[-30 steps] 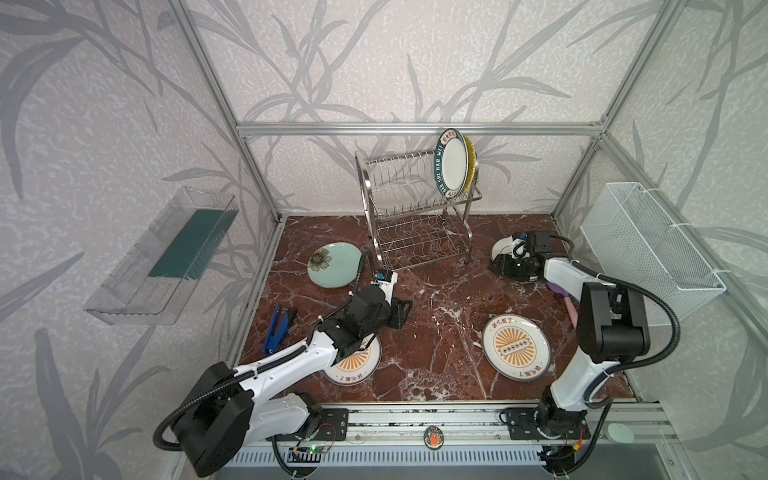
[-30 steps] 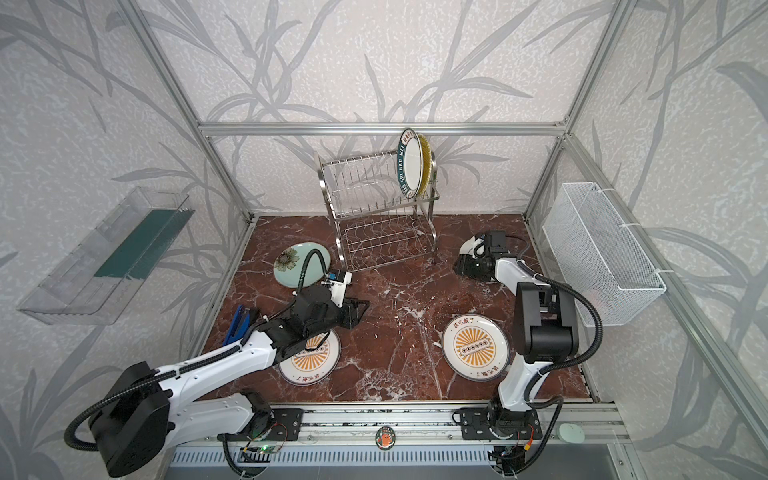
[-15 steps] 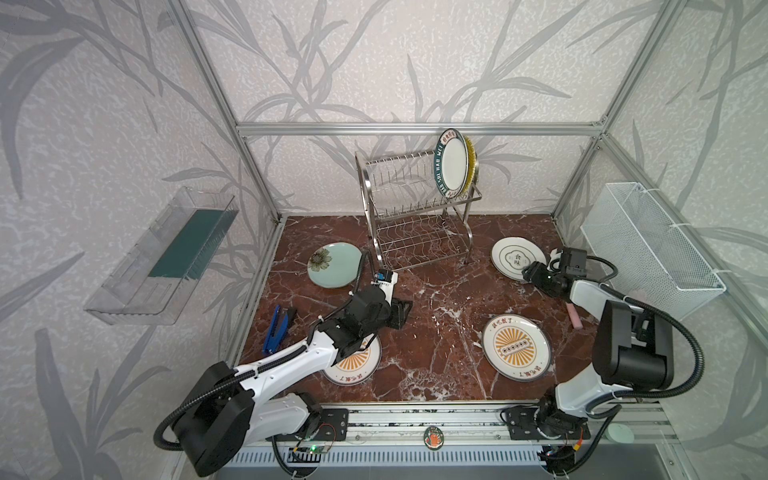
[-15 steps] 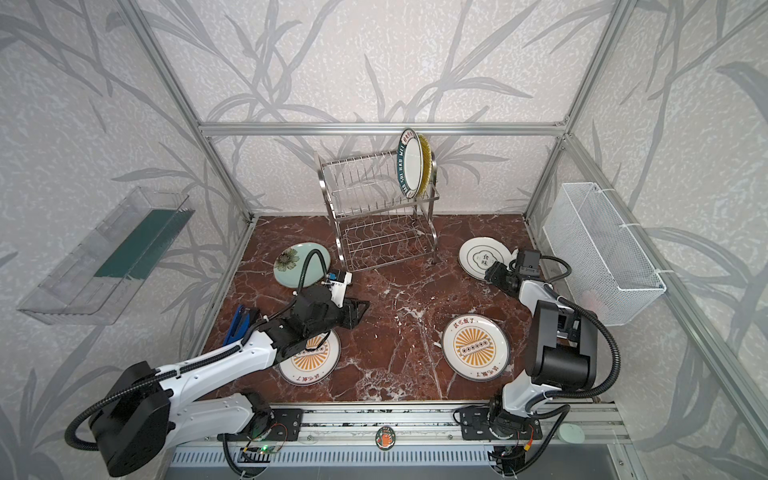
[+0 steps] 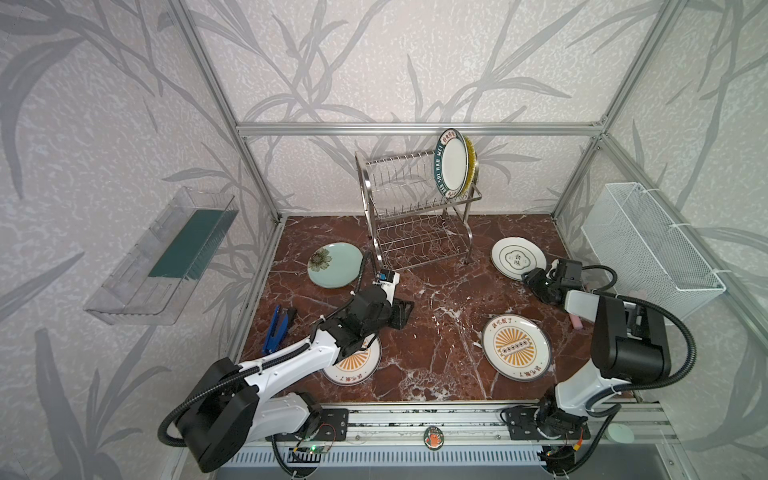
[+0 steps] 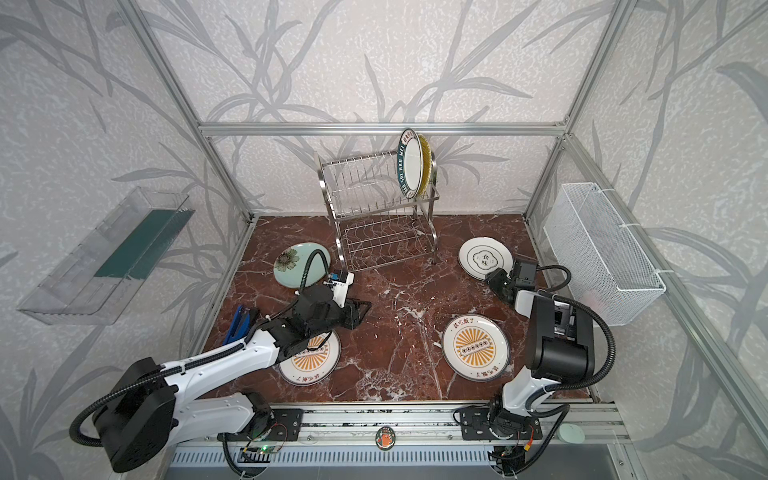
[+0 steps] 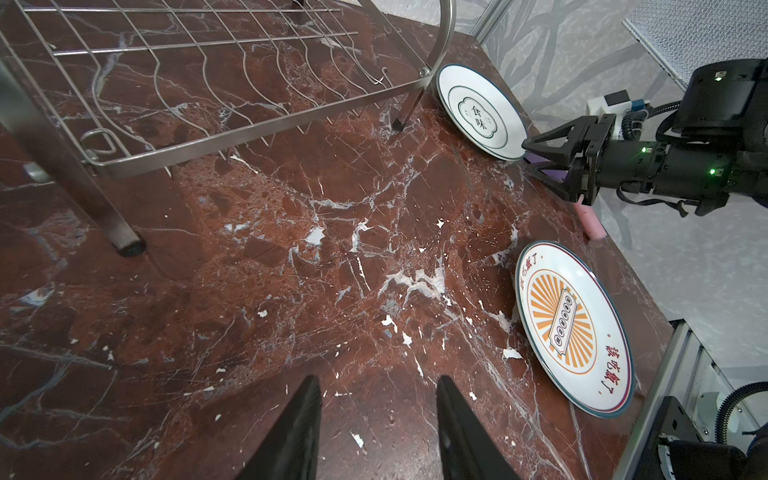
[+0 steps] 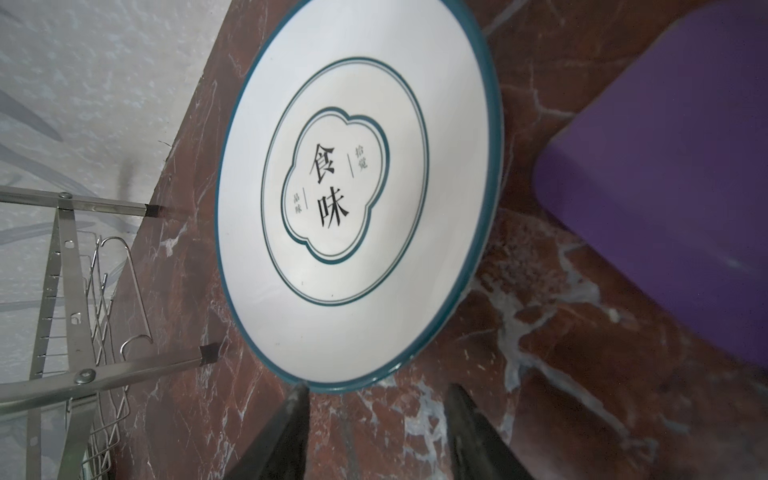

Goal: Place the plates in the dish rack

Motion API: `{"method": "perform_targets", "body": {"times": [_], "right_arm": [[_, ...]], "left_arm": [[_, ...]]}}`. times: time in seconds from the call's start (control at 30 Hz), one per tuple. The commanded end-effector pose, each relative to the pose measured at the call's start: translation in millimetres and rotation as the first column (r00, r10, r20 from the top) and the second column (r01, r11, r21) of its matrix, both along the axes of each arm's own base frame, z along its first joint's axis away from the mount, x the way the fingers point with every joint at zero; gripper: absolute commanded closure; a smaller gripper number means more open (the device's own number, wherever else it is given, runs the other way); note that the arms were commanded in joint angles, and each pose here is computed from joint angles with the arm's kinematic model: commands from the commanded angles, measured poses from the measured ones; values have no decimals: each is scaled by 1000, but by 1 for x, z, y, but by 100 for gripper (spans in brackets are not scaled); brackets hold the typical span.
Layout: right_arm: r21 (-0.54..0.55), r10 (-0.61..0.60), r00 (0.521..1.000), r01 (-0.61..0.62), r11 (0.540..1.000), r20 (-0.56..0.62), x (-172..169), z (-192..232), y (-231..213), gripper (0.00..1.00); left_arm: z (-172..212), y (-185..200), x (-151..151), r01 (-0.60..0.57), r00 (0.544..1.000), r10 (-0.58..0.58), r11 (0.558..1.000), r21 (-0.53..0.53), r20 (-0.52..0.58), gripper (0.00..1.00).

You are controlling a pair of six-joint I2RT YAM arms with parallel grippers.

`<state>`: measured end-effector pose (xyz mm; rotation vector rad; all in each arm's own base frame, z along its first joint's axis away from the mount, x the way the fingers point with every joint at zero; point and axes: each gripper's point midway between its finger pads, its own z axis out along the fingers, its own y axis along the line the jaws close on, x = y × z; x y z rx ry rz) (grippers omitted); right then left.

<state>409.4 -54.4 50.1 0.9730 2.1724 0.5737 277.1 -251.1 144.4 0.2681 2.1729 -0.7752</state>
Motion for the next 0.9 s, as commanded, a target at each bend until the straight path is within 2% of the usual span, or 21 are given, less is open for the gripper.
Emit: {"method": "perform_targets", "body": {"times": [0.0,0.5,0.7,0.87], "right_arm": [[29,-56,998,55,998,23,3,-1,-4,46],[146,-151,988,145,979,26,14,-26,0,48],[174,-195,981,187,967,26,15,-33,-1,54],[200,-215,976,206,958,24,15,-40,-1,63]], "left_arm": [[3,-5,1,9,1000,-9,1000,-17,10,56],[5,-5,1,11,1000,-11,1000,-17,15,56],[4,-5,1,11,1000,-11,1000,-14,13,56],[4,-4,0,12,1000,-12,1000,-13,11,56]]}}
